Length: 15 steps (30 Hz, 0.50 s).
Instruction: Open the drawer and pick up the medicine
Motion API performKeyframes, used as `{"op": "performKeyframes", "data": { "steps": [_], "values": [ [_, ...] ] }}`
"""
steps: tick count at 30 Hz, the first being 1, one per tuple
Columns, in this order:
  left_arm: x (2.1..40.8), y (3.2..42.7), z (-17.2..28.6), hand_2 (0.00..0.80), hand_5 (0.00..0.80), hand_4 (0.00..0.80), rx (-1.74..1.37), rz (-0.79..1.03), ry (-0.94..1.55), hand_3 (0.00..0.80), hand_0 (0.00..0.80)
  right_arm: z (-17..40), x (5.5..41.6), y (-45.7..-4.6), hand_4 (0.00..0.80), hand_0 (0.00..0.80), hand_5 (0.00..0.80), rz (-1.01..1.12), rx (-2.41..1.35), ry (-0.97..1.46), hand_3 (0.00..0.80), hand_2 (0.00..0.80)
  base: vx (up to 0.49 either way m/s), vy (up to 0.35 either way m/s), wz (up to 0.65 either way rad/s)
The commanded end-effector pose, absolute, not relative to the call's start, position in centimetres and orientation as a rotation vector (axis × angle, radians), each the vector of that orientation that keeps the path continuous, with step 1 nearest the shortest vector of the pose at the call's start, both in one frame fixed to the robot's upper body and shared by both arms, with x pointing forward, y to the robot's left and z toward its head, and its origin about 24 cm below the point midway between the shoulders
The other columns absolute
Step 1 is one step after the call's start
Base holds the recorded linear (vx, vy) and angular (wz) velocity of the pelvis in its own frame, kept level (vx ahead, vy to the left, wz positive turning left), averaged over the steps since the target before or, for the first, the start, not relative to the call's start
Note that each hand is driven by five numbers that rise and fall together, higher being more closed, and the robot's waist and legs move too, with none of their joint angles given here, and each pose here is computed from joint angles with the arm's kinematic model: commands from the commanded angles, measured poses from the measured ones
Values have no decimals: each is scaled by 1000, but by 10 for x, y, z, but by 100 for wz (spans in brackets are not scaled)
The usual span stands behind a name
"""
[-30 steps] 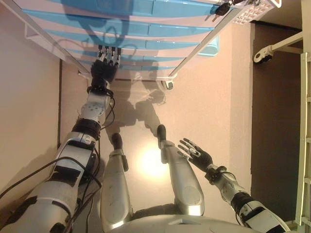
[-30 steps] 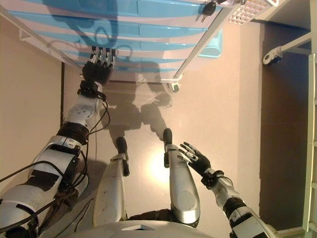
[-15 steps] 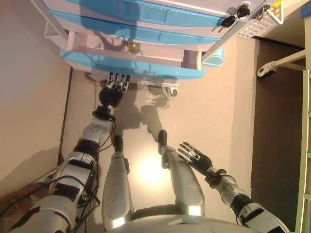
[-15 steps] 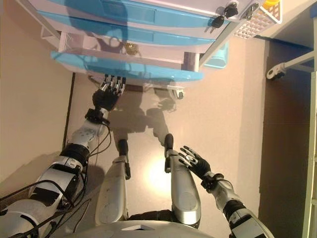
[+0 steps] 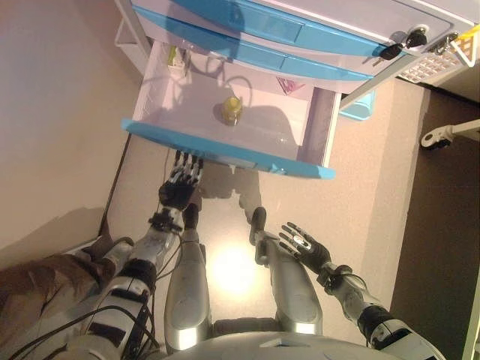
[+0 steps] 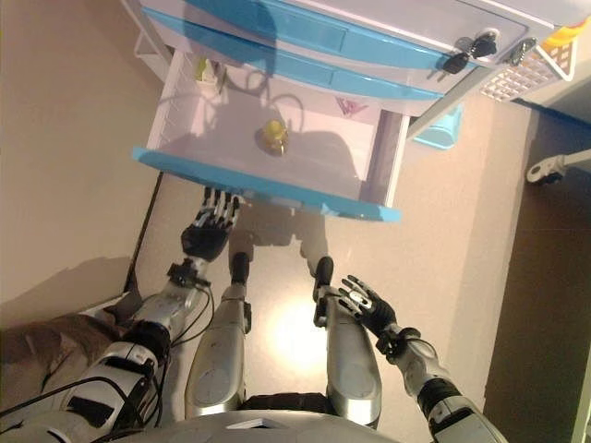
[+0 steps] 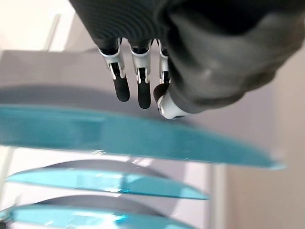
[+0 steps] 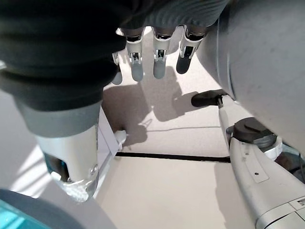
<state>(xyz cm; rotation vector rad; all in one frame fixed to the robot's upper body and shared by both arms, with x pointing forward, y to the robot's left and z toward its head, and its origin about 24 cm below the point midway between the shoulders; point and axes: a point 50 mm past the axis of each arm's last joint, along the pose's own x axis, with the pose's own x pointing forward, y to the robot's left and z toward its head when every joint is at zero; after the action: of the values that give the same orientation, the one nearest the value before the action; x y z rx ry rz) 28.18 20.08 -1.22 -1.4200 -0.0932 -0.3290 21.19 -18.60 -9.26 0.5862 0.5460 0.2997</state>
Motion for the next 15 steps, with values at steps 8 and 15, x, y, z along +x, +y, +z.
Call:
{"op": "performKeyframes", "data": {
  "steps": [8,15],
  "values": [
    [213,207,-65,800,800,800,-1493,-265,56,800,800,-88,204,-205,0,0,0,182,627,457,0,0,13,-60,21],
    [169,210,-95,800,800,800,-1535,-114,263,800,800,-89,202,-219,0,0,0,54,652,424,0,0,29,-63,25]
  ]
}}
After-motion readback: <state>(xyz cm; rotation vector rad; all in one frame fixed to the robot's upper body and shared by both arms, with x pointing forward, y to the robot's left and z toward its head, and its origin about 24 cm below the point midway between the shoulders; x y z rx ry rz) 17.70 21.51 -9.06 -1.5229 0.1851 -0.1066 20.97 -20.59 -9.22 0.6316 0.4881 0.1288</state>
